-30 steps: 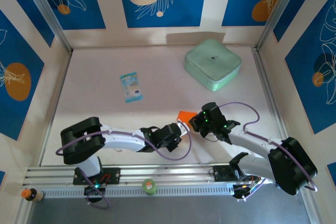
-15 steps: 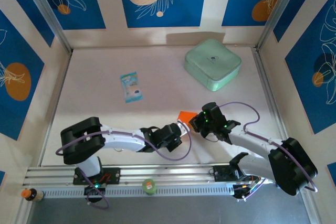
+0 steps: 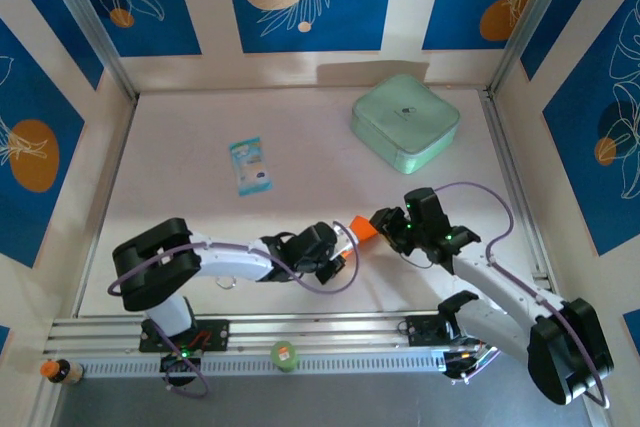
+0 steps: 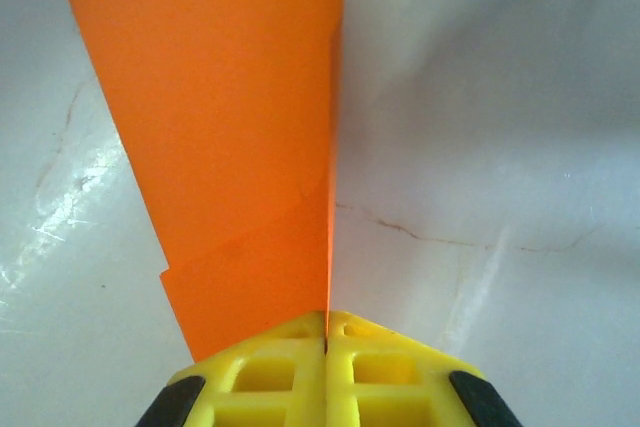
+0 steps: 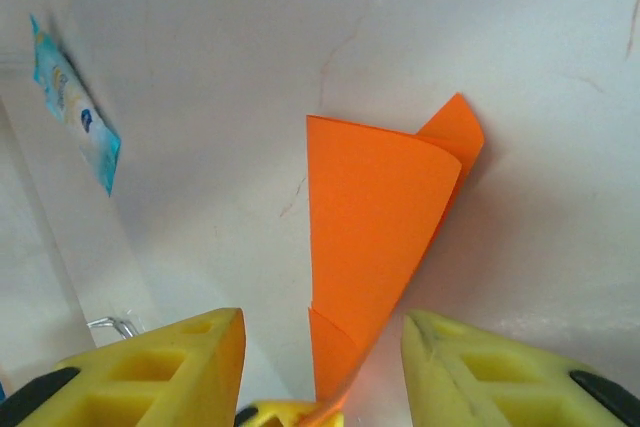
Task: Fold a paper plane with a square sheet of paper (pick it up from the middle)
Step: Fold the wing for the fifth time at the center of the table.
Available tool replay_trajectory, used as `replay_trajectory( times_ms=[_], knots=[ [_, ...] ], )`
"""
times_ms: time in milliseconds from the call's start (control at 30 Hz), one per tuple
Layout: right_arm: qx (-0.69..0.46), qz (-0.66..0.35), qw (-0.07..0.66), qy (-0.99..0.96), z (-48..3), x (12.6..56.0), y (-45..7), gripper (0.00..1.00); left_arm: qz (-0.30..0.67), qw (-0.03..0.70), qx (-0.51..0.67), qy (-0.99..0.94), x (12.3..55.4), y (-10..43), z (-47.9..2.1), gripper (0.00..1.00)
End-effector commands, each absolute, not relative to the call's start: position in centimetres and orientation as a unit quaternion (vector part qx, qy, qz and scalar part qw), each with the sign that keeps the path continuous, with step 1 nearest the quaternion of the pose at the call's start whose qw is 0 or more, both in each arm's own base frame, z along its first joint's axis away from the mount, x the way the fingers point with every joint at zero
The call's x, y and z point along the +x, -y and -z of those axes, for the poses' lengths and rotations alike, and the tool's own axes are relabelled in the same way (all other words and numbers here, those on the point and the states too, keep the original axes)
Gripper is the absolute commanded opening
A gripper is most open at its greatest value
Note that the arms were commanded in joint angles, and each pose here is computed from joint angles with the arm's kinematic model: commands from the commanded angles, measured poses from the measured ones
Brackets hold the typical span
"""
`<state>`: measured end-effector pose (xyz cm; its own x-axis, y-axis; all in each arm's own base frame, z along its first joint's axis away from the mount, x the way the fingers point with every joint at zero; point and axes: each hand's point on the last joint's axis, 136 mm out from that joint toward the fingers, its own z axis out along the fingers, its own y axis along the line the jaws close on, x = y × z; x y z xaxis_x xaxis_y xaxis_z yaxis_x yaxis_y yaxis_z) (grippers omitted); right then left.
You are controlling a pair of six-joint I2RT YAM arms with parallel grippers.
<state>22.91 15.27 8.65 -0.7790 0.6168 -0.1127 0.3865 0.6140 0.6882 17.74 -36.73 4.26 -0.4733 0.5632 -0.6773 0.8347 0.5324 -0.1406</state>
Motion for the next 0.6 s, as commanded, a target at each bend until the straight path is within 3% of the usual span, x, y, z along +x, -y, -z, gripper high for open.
replay_trajectory(
  times_ms=[0,567],
  knots=[
    [0.247,-0.34,0.168,-0.892,-9.4,22.1,-15.2,0.46,0.331,0.236,0.401,-0.821,16.6,37.8,-4.6,0.0],
    [0.206,-0.389,0.149,-0.886,-9.1,21.3,-16.9,0.47,0.422,0.137,0.333,-0.832,17.3,38.6,-3.4,0.0]
  ],
)
